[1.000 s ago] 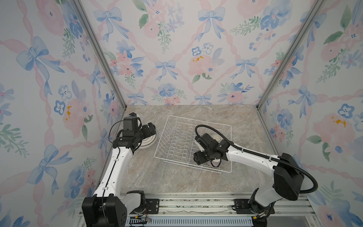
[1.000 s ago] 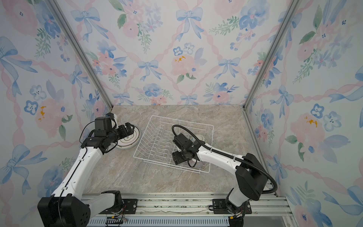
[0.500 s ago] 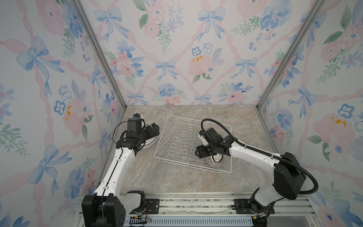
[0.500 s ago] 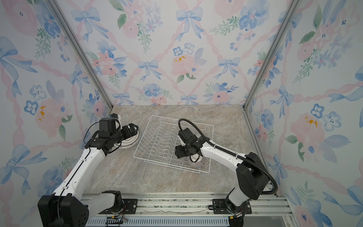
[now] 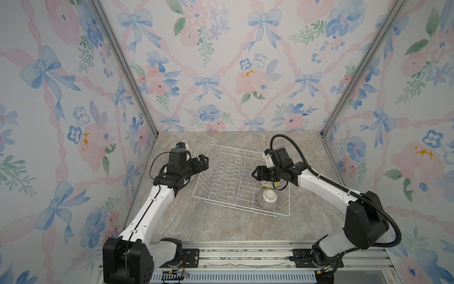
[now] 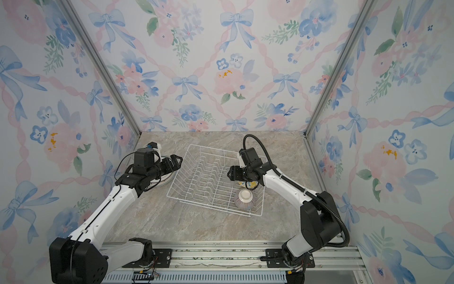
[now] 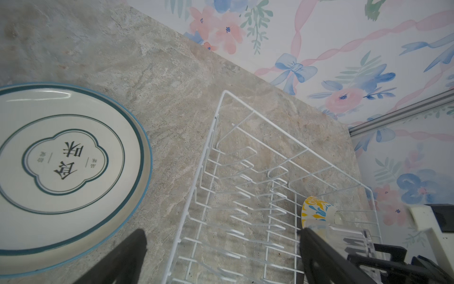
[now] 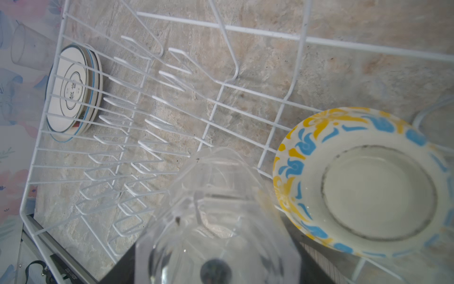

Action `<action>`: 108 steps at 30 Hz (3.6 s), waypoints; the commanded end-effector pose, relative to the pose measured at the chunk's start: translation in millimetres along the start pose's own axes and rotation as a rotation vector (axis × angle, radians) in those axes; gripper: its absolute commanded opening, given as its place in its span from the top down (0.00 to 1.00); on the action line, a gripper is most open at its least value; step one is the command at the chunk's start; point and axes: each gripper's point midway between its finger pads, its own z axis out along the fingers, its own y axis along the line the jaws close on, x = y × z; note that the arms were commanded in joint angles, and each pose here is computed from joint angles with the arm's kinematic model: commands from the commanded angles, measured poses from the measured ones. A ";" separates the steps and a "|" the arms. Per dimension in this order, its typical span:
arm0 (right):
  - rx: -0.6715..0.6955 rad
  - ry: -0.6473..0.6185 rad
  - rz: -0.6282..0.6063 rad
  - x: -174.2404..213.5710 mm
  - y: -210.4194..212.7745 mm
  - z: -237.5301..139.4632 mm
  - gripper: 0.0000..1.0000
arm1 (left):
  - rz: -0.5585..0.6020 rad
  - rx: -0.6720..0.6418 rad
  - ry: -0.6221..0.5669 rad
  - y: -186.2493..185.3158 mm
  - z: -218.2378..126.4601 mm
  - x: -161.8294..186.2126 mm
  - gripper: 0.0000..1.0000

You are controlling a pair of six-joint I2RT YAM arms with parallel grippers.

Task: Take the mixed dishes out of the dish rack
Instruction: 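Grasp the third clear glass and lift it with the right gripper, then hold the glass up with the right gripper while the left gripper closes around it, then open the right gripper and carry the glass away with the left gripper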

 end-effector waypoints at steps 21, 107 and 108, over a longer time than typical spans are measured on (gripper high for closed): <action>-0.294 -0.114 0.253 -76.8 24.5 -11.6 0.44 | 0.045 0.301 -0.087 -59.0 24.5 50.6 0.03; -0.629 -0.136 0.421 -108.9 63.5 -40.6 0.05 | 0.084 0.887 -0.068 -227.9 62.6 60.3 1.00; -0.627 -0.138 0.421 -109.1 63.3 -40.5 0.05 | 0.084 0.884 -0.070 -227.4 62.5 59.6 1.00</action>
